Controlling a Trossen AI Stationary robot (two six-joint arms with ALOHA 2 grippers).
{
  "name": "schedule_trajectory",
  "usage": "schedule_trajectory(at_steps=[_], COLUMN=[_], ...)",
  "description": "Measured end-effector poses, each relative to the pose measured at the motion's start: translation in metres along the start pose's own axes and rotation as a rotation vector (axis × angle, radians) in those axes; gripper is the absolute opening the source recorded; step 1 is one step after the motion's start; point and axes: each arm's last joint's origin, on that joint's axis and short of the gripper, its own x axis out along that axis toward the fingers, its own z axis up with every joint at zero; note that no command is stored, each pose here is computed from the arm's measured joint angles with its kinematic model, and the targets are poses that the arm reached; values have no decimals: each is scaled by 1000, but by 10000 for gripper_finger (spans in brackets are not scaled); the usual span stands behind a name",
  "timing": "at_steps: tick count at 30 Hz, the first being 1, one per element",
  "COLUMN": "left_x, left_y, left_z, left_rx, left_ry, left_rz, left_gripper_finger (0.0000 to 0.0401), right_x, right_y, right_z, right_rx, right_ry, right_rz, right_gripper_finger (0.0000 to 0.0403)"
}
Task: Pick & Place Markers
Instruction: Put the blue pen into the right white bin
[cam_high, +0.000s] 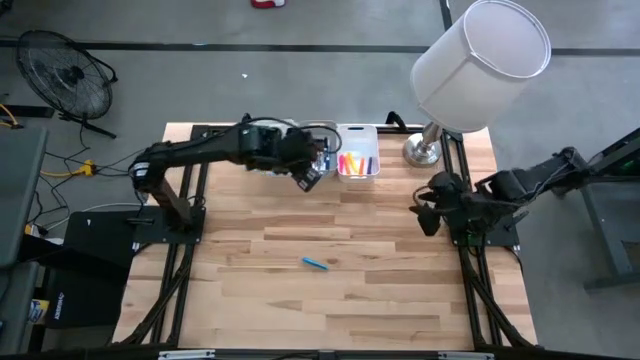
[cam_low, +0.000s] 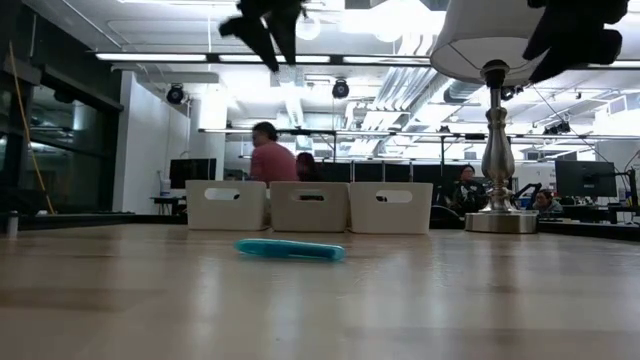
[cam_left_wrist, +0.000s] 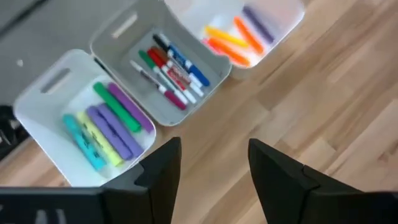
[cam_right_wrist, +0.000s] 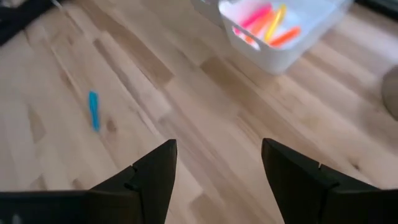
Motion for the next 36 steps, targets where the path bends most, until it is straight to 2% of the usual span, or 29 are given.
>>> schedule_trajectory(at_steps=[6,12,19,24,29,36], left_x=[-28,-26,-11,-6,-2,9], left_y=[-12,-1,24,38,53,69], left_z=[-39,-96,-156,-189,-212,-233], left_rx=[48,46,17,27,19,26], left_ry=[-139,-234,-302,-350,-423,-418], left_rz=[-42,-212,-462,-634,-771,-855], left_gripper_finger=[181,181,181,181,181,181], right_x=[1,21,83,132,166,208], right_y=[27,76,132,154,179,211], right_z=[-14,-35,-43,-30,-8,9], right_rx=[-26,-105,-223,-202,-239,-360], right_ry=[-120,-118,-94,-4,95,219], right_rz=[41,152,287,348,270,118], right_gripper_finger=[224,224,224,224,224,224])
